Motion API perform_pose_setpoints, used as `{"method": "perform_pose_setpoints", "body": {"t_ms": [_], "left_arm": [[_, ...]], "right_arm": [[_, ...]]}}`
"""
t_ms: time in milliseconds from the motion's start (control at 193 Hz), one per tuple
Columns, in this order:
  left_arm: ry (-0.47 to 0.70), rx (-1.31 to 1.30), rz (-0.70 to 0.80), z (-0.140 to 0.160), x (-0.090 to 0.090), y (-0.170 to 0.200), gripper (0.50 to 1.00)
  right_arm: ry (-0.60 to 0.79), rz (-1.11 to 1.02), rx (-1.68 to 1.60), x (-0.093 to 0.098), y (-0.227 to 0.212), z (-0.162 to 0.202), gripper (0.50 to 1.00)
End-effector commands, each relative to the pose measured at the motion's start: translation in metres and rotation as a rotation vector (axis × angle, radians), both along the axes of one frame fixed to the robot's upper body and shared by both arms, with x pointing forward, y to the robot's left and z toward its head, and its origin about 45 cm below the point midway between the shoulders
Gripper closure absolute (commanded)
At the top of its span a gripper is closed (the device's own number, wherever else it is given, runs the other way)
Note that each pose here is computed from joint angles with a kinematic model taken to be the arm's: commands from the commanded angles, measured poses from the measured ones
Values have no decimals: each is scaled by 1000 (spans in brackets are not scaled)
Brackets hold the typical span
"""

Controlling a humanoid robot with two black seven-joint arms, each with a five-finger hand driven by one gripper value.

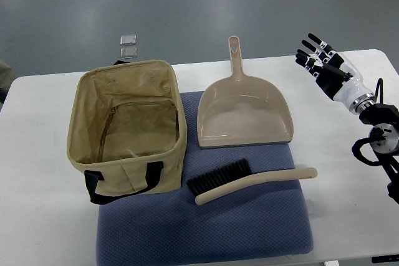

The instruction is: Put pink broom in yellow bag with right hand

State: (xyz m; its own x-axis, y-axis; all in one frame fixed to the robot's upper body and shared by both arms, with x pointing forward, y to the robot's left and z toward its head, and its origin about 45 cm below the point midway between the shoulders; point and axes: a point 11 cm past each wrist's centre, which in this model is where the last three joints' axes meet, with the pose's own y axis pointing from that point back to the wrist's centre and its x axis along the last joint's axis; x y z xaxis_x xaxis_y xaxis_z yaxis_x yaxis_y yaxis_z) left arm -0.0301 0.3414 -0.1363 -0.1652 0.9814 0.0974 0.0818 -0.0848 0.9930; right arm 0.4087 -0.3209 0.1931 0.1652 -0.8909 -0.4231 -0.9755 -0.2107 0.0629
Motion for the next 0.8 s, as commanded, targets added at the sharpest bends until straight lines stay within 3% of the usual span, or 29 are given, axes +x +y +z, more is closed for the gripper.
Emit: {"method": "perform_pose_setpoints", "body": {"t_ms": [0,792], "left_arm": [[1,-3,-3,0,0,-1,500],[-1,4,0,0,1,1,500]], "right_arm": [[0,0,-1,0,0,0,574],[-6,1,0,0,-1,2,574]]}}
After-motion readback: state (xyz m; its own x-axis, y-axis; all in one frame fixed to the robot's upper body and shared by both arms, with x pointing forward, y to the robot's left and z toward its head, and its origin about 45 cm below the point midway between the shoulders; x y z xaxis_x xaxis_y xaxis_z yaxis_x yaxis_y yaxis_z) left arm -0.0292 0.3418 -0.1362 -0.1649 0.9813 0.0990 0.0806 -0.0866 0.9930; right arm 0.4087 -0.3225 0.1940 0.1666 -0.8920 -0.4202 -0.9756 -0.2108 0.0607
